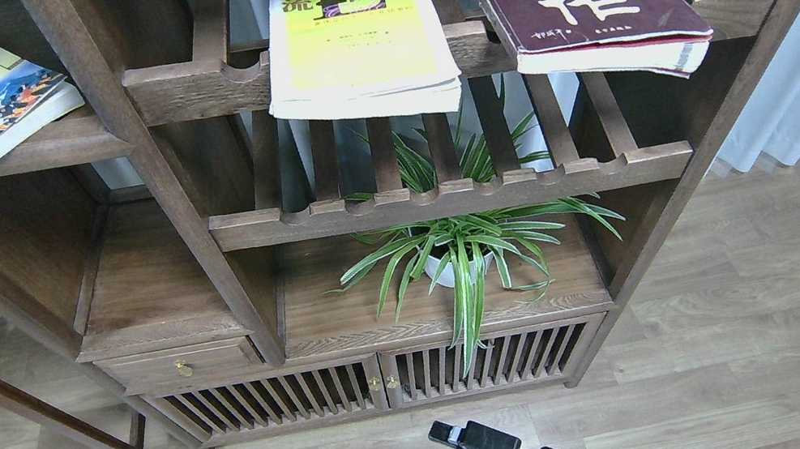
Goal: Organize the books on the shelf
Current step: 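Lay the blue book on the upper shelf and withdraw the left gripper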
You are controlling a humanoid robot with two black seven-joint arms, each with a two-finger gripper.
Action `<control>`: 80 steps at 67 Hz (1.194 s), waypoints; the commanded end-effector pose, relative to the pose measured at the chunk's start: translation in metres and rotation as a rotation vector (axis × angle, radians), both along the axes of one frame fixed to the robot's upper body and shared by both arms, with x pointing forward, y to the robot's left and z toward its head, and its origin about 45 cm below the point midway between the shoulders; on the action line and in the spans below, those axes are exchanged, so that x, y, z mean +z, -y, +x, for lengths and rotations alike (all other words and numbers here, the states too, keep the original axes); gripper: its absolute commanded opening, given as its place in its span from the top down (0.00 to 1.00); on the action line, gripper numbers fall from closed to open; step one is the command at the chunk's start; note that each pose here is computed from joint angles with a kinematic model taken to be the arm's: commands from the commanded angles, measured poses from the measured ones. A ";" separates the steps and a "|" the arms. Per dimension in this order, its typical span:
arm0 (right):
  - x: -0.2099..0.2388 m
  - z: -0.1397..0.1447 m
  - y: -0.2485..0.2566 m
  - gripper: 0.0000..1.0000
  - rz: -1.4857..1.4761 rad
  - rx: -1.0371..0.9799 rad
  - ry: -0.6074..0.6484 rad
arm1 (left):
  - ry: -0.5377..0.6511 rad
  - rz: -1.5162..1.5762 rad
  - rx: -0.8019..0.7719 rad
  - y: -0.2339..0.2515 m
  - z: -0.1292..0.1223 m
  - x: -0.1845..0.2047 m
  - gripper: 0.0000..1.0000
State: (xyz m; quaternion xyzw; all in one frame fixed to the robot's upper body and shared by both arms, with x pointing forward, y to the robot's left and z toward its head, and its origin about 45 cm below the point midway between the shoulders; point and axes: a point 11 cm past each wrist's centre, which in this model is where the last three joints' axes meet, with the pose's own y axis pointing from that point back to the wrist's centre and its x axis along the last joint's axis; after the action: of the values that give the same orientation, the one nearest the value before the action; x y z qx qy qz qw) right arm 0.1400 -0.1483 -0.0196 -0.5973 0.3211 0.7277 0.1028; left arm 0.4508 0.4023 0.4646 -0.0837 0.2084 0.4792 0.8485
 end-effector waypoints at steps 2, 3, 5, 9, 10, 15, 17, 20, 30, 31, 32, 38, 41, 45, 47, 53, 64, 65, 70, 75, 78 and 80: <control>-0.003 -0.004 -0.001 0.00 -0.006 0.011 -0.011 | -0.026 0.019 0.032 -0.017 -0.009 -0.009 0.00; -0.003 -0.004 -0.001 0.00 -0.006 0.011 -0.011 | -0.026 0.020 0.035 -0.019 -0.009 -0.009 0.00; -0.003 -0.004 -0.001 0.00 -0.006 0.014 -0.012 | -0.028 0.023 0.037 -0.020 -0.010 -0.010 0.00; -0.003 -0.004 -0.002 0.00 -0.006 0.016 -0.011 | -0.039 0.026 0.031 -0.019 -0.012 -0.015 0.00; -0.003 -0.003 -0.002 0.00 -0.006 0.016 -0.009 | -0.040 0.026 0.028 -0.018 -0.012 -0.016 0.00; -0.003 -0.003 -0.002 0.00 -0.006 0.016 -0.009 | -0.054 0.030 0.017 -0.015 -0.013 -0.022 0.00; -0.003 -0.003 -0.002 0.00 -0.006 0.016 -0.009 | -0.062 0.031 0.016 -0.015 -0.014 -0.026 0.00; -0.003 -0.003 -0.002 0.00 -0.006 0.016 -0.009 | -0.070 0.035 0.021 -0.018 -0.016 -0.029 0.00; -0.002 -0.003 -0.001 0.00 -0.005 0.012 -0.009 | -0.101 0.050 0.025 -0.022 -0.022 -0.042 0.00; -0.002 -0.003 -0.001 0.00 -0.005 0.012 -0.009 | -0.103 0.053 0.023 -0.022 -0.022 -0.043 0.00; -0.002 -0.003 -0.001 0.00 -0.005 0.012 -0.009 | -0.105 0.056 0.022 -0.022 -0.023 -0.044 0.00; -0.002 -0.003 -0.001 0.00 -0.005 0.012 -0.009 | -0.118 0.098 0.027 -0.028 -0.031 -0.047 0.00; -0.002 -0.003 -0.001 0.00 -0.005 0.012 -0.009 | -0.124 0.120 0.035 -0.033 -0.035 -0.048 0.00; -0.002 -0.002 -0.001 0.00 -0.005 0.011 -0.008 | -0.132 0.142 0.040 -0.037 -0.040 -0.049 0.00; -0.002 -0.002 -0.001 0.00 -0.005 0.011 -0.008 | -0.133 0.149 0.043 -0.039 -0.042 -0.049 0.00; -0.002 -0.002 -0.001 0.00 -0.005 0.011 -0.008 | -0.133 0.174 0.047 -0.044 -0.049 -0.045 0.00; -0.002 -0.002 0.000 0.00 -0.006 0.008 -0.008 | -0.205 0.287 0.075 -0.067 -0.082 -0.050 0.00; -0.002 -0.002 0.000 0.00 -0.006 0.008 -0.008 | -0.213 0.293 0.076 -0.069 -0.085 -0.052 0.00; -0.002 -0.001 0.000 0.00 -0.006 0.006 -0.007 | -0.259 0.332 0.084 -0.077 -0.099 -0.059 0.00; -0.003 -0.001 0.001 0.00 -0.007 0.005 -0.008 | -0.327 0.372 0.116 -0.093 -0.116 -0.071 0.00; -0.003 -0.001 0.001 0.00 -0.009 0.004 -0.009 | -0.370 0.389 0.133 -0.102 -0.124 -0.080 0.00; -0.003 -0.002 0.001 0.00 -0.009 0.004 -0.010 | -0.399 0.397 0.139 -0.106 -0.129 -0.088 0.00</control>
State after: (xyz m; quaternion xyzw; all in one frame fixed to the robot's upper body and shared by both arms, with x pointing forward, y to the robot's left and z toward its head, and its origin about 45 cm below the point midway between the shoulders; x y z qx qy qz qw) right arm 0.1387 -0.1488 -0.0221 -0.5957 0.3222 0.7292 0.0980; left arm 0.3442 0.4876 0.3999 0.1248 0.2374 0.5572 0.7859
